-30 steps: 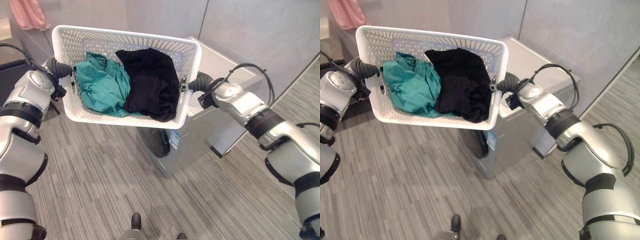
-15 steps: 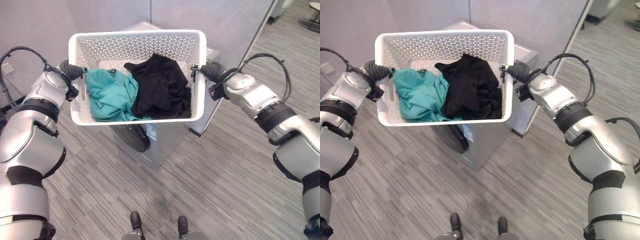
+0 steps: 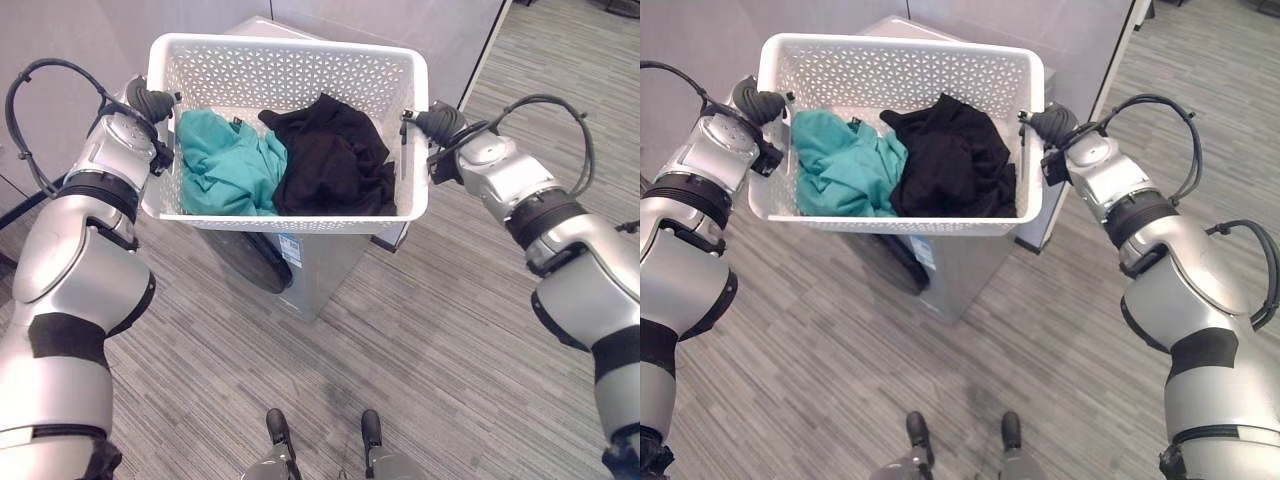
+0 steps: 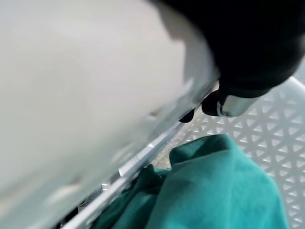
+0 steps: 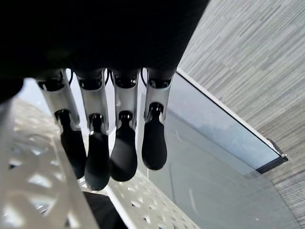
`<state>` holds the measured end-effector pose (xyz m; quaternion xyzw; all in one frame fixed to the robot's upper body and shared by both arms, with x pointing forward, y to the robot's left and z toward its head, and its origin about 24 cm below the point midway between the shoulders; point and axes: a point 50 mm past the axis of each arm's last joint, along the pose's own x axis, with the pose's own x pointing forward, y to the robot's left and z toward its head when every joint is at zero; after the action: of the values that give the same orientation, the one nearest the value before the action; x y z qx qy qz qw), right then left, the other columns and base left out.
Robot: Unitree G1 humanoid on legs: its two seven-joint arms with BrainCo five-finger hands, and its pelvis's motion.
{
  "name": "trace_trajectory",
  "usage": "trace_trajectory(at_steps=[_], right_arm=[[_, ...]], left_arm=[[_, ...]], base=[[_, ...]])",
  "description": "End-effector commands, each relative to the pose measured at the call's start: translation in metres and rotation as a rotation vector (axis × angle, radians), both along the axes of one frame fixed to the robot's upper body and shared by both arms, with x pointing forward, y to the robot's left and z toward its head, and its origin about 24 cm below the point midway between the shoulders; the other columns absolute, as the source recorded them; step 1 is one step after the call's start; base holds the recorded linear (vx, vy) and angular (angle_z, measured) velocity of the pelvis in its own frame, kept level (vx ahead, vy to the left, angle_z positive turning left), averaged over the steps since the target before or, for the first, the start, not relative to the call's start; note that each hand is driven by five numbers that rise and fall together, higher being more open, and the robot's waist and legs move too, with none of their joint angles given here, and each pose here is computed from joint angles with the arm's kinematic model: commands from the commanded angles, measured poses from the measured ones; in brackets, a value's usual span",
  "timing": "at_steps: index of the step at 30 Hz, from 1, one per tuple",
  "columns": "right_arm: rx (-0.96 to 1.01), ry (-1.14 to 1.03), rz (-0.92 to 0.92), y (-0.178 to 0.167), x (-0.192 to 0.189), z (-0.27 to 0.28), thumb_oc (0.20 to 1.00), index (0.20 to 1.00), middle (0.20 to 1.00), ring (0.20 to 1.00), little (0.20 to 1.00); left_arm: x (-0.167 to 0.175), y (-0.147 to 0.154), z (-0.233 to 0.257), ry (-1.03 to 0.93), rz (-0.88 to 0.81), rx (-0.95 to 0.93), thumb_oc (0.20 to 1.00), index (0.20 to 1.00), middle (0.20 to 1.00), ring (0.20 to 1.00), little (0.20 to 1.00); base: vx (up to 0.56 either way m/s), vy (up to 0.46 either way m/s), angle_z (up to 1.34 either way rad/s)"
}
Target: Grab the laundry basket,head to the washer,open it,put in the laundry and shut it.
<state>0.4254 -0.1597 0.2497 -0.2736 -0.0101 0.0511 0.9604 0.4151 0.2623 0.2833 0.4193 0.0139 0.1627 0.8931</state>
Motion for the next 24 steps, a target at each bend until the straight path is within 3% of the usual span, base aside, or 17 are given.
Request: trace_trajectory(at_steps=[1,9,16,22,24], right_arm=[[0.096,-0.287,0.161,0.052,-0.012,0.092,0.200,0.200,0.200,0.200,0.200],[0.132,-0.292,0.206,0.045,-0.017,0.082,0.200,0.200,0.200,0.200,0.200],[0.105,-0.318,0.297,0.062,-0.025,0.084,0.200,0.200,0.200,0.200,0.200],[0.054,-0.290,0.190,0.043,-0.015,0.083,0.200,0.200,0.200,0.200,0.200],[0.038,-0.307,0.166,0.032,-0.018,0.086,0.200,0.200,0.200,0.200,0.200]], left_arm=[[-0.005,-0.039,0.081,-0.253,-0.091,0.087,0.200,0.200,0.200,0.200,0.200],[-0.005,-0.039,0.082,-0.245,-0.103,0.103,0.200,0.200,0.200,0.200,0.200],[-0.010,-0.037,0.093,-0.286,-0.136,0.047,0.200,0.200,0.200,0.200,0.200],[-0.011,-0.035,0.096,-0.264,-0.117,0.081,0.200,0.200,0.200,0.200,0.200],[-0.011,-0.022,0.087,-0.228,-0.111,0.079,0.200,0.200,0.200,0.200,0.200]], base=[[0.07,0.000,0.03],[0.09,0.042,0.19],[-0.04,0.190,-0.13],[0.28,-0.075,-0.05],[0.38,-0.359,0.30]])
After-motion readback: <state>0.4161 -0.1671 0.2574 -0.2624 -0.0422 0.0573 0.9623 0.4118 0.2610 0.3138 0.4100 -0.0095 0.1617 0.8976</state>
